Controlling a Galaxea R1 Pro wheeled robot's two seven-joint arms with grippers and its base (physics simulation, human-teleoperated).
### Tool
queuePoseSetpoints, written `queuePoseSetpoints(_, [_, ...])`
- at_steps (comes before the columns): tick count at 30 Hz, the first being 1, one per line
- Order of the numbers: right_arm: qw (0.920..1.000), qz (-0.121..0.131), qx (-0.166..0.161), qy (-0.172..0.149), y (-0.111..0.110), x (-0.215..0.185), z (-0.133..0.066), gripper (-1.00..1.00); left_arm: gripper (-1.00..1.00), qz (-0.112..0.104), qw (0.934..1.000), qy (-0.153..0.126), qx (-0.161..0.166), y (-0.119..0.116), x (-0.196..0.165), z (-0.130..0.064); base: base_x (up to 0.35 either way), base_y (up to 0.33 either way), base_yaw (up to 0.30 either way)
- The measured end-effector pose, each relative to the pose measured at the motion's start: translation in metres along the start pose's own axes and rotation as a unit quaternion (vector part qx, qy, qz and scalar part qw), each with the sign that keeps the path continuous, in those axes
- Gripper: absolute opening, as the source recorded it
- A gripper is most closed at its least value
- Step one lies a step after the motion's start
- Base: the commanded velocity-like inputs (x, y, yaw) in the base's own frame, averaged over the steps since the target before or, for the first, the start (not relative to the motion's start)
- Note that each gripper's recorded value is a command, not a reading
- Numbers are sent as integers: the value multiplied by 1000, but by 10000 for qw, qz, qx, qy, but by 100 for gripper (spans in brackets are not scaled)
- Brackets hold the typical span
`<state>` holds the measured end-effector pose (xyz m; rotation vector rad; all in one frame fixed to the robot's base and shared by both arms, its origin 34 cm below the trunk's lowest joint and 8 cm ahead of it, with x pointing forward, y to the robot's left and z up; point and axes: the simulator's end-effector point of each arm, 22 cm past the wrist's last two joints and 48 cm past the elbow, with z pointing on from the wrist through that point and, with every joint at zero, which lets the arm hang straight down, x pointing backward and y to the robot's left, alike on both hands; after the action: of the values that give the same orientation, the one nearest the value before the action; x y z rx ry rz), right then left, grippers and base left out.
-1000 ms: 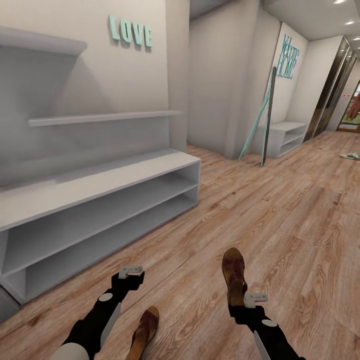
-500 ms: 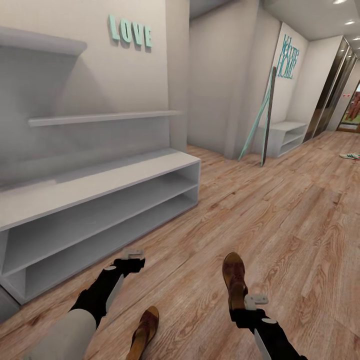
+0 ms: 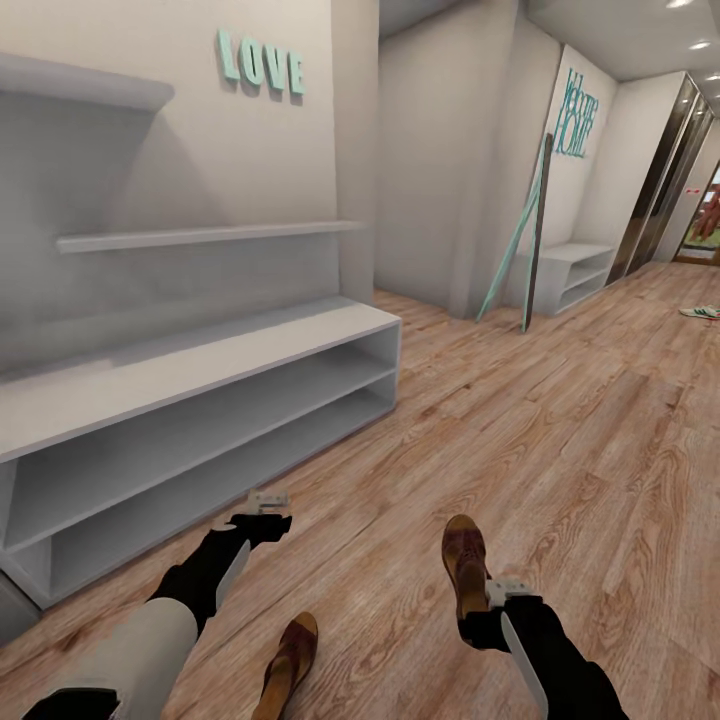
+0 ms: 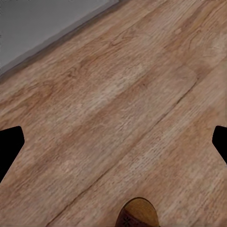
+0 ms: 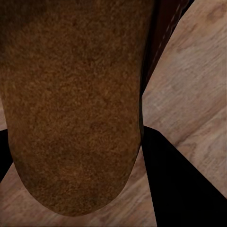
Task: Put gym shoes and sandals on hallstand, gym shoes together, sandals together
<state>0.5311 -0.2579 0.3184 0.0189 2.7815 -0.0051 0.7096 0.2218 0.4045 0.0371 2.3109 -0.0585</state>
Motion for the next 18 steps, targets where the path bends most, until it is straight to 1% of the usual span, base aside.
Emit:
queuePoseSetpoints(7, [10000,3,0,6,-1,0,0,-100,100,19,10000,29,-79,12,9,2,0,0,0])
queuePoseSetpoints(11, [10000,14,-3,-5,-2,-1,0,-100,100,23,9999,44,-98,15,11,2,0,0,0])
queuePoseSetpoints(13, [10000,19,-4,-95,-2,-4,2,-100,100,24,9999,57,-105,17,16,5,0,0,0])
queuePoseSetpoints(15, [9996,25,-2,-291,-3,-16,0,-100,100,25,9999,74,-108,17,22,8,0,0,0])
queuePoseSetpoints(16, [9990,33,2,-444,-4,-25,-4,-100,100,26,9999,85,-107,17,26,10,0,0,0])
queuePoseSetpoints(18, [9985,44,10,-549,-5,-32,-4,-100,100,26,9999,123,-105,17,32,13,0,0,0])
